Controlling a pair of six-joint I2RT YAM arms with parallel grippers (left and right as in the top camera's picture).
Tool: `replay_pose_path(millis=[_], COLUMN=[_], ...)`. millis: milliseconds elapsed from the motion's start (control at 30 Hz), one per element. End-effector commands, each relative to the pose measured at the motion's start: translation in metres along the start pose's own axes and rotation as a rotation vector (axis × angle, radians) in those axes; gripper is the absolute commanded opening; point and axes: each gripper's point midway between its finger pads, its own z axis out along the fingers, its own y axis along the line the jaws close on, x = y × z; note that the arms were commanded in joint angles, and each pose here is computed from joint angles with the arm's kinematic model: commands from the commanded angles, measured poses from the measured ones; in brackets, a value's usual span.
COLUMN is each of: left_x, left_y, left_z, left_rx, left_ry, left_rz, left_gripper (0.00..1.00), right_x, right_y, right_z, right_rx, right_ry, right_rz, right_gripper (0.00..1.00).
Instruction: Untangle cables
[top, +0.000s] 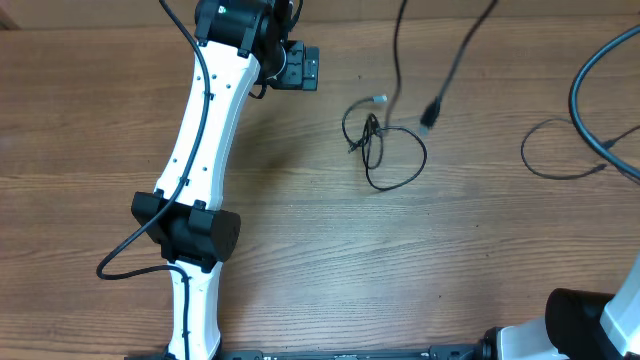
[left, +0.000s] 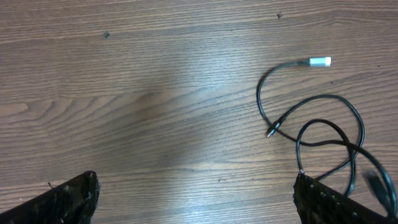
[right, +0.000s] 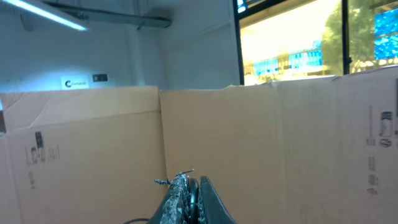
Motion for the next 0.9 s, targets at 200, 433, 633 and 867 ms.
replay_pose_path(millis=[200, 433, 633, 867], left_x=[0.001, 0.001, 0.001, 0.001], left_y=[0.002, 0.002, 0.002, 0.002], left_z=[0.001, 0.001, 0.001, 0.001], left_rx=[-0.011, -0.011, -0.011, -0.011], left_ry=[0.005, 0.005, 0.005, 0.005], left_rz=[-0.018, -0.018, -0.018, -0.018], left_gripper=[0.99, 0.99, 1.0, 1.0], right_x=[-0.023, 0.017, 0.059, 0.104], right_y=[-0.026, -0.122, -0.214, -0.3], right_z=[-0.023, -0.054, -0.105, -0.145], right_rx=[0.117, 0.539, 0.987, 1.244], right_ry=[-0.06, 0.078, 0.205, 0.327], right_rz=[0.094, -0.14, -0.151, -0.185], right_gripper=[0.04, 0.04, 0.04, 0.04])
